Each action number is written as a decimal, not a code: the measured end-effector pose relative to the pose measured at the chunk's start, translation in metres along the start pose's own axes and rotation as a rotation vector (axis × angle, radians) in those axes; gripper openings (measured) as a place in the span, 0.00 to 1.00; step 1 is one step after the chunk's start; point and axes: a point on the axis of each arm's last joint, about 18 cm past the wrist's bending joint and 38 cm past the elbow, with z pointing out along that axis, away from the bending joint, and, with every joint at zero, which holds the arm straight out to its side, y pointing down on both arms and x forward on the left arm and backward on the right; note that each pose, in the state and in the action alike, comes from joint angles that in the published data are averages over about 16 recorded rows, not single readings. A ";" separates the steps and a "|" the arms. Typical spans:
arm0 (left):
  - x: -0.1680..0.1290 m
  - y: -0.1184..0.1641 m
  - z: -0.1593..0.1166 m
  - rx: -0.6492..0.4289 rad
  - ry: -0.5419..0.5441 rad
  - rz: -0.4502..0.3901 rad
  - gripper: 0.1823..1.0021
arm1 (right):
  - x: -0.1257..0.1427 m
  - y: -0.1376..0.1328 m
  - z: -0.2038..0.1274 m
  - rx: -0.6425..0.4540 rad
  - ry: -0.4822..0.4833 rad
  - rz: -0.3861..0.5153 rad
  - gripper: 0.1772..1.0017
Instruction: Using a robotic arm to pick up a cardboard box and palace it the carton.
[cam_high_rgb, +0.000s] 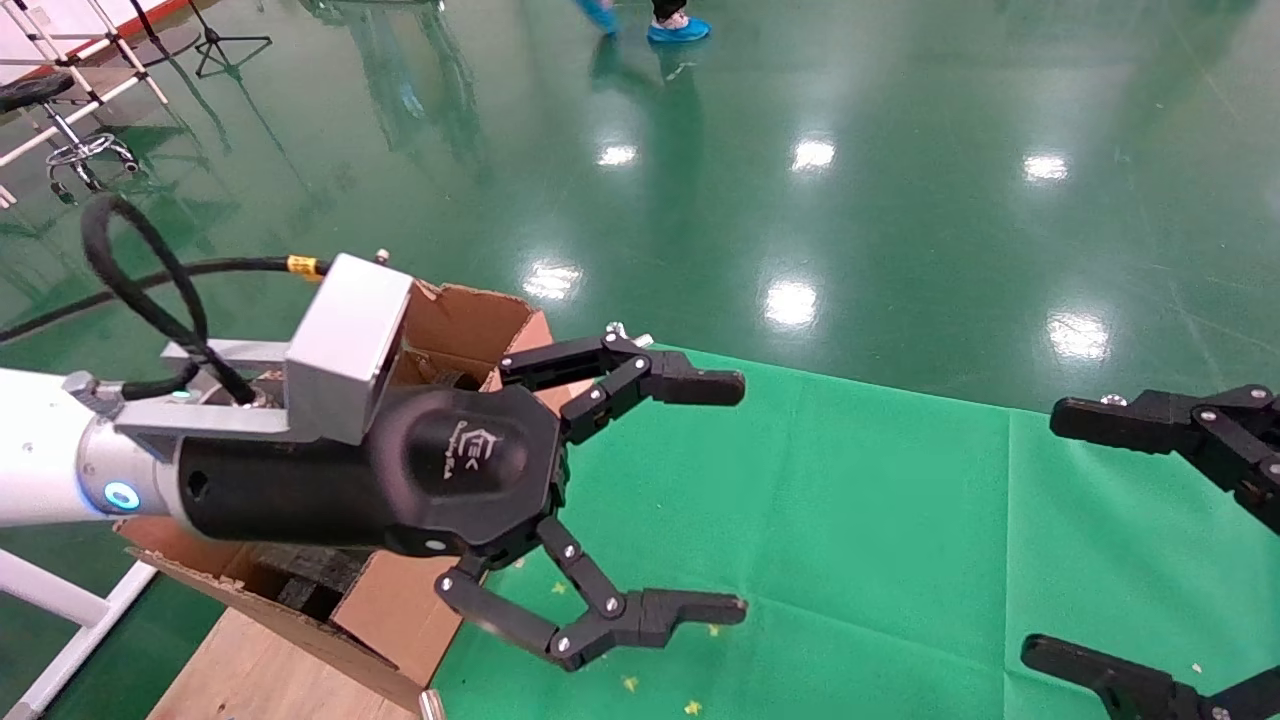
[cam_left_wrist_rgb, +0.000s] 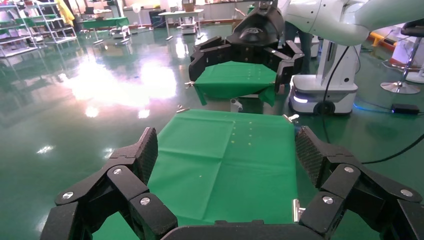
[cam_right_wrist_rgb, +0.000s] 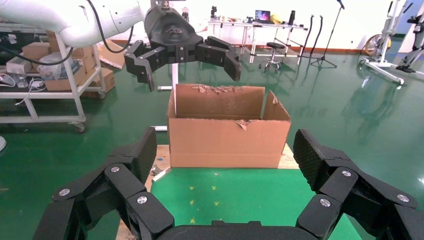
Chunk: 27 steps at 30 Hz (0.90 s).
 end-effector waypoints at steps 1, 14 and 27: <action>-0.001 0.000 0.000 -0.001 -0.002 0.000 1.00 | 0.000 0.000 0.000 0.000 0.000 0.000 1.00; -0.005 0.002 -0.002 -0.013 -0.016 -0.002 1.00 | 0.000 0.000 0.000 0.000 0.000 0.000 1.00; -0.007 0.002 -0.003 -0.018 -0.022 -0.002 1.00 | 0.000 0.000 0.000 0.000 0.000 0.000 1.00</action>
